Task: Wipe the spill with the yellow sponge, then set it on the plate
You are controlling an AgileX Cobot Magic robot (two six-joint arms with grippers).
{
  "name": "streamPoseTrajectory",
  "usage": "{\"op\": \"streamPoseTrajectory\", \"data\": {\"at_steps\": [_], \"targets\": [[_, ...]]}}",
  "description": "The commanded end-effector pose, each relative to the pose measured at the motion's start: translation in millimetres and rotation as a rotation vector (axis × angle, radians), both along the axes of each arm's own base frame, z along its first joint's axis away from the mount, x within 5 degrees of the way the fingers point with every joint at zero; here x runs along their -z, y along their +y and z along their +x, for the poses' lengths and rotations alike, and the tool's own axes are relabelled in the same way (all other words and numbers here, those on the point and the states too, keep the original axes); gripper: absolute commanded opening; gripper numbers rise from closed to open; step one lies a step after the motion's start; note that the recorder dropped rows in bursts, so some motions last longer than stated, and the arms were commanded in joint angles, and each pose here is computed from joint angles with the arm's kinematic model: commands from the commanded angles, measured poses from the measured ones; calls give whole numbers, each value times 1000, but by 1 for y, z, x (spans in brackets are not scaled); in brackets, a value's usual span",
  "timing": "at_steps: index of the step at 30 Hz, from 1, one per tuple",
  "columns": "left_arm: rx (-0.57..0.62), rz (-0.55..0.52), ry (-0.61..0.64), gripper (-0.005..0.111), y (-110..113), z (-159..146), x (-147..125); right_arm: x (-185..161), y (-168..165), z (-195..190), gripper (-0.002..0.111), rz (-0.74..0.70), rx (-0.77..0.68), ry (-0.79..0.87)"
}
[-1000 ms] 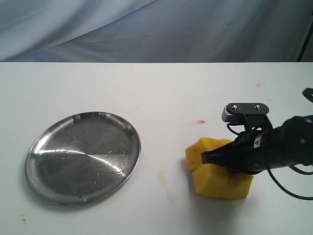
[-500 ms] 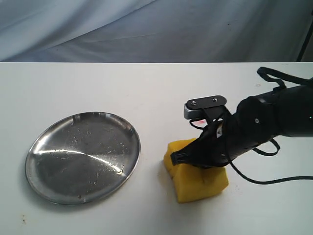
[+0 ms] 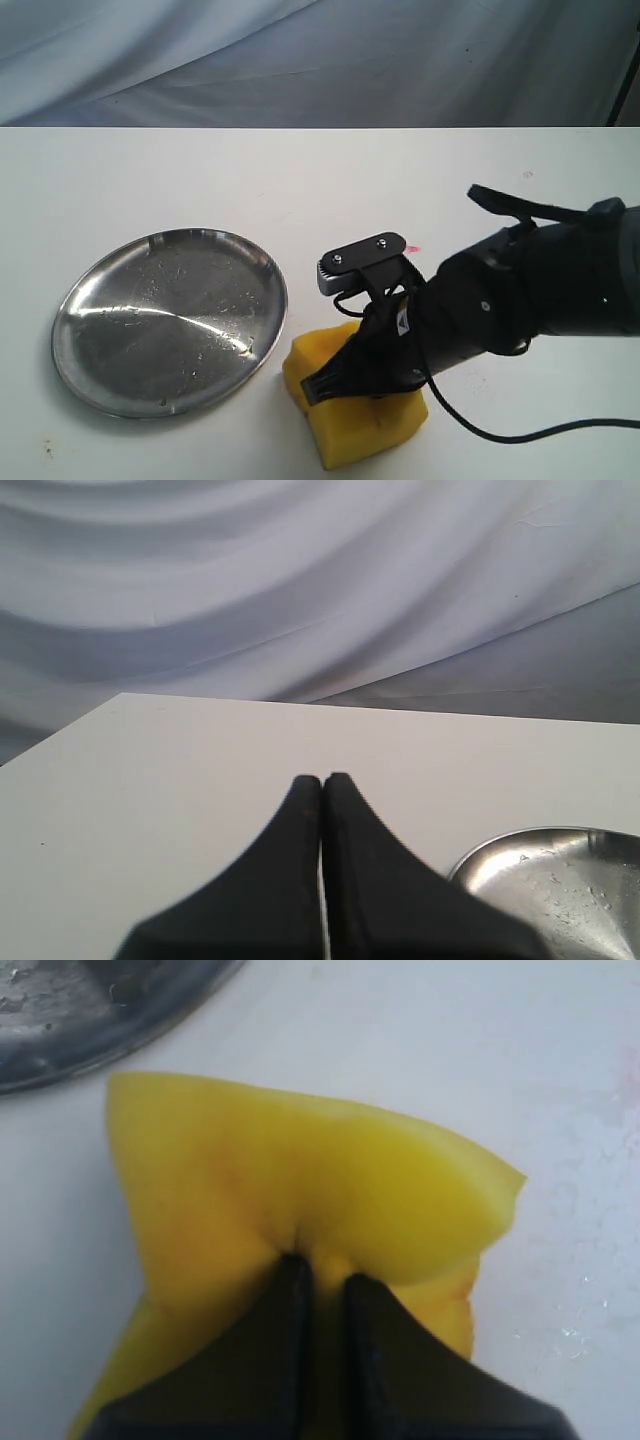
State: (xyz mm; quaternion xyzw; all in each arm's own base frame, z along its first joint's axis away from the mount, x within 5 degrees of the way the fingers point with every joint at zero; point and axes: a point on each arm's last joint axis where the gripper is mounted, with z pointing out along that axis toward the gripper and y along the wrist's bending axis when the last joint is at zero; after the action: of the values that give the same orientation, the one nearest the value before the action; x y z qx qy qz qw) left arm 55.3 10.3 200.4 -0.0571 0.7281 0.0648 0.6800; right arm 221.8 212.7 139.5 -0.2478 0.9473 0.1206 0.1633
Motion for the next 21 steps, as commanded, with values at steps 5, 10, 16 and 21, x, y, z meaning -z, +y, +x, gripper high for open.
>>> {"op": "streamPoseTrajectory", "data": {"at_steps": [5,10,16,21], "targets": [[-4,-1,-1,0,0,0,1,22,-51,-41,0,-56,60,65],[-3,1,-1,0,0,0,1,19,-81,-34,0,-33,188,36],[-3,1,-1,0,0,0,1,16,-112,-6,0,28,418,-35],[-3,1,-1,0,0,0,1,11,-130,18,0,50,512,-91]]}}
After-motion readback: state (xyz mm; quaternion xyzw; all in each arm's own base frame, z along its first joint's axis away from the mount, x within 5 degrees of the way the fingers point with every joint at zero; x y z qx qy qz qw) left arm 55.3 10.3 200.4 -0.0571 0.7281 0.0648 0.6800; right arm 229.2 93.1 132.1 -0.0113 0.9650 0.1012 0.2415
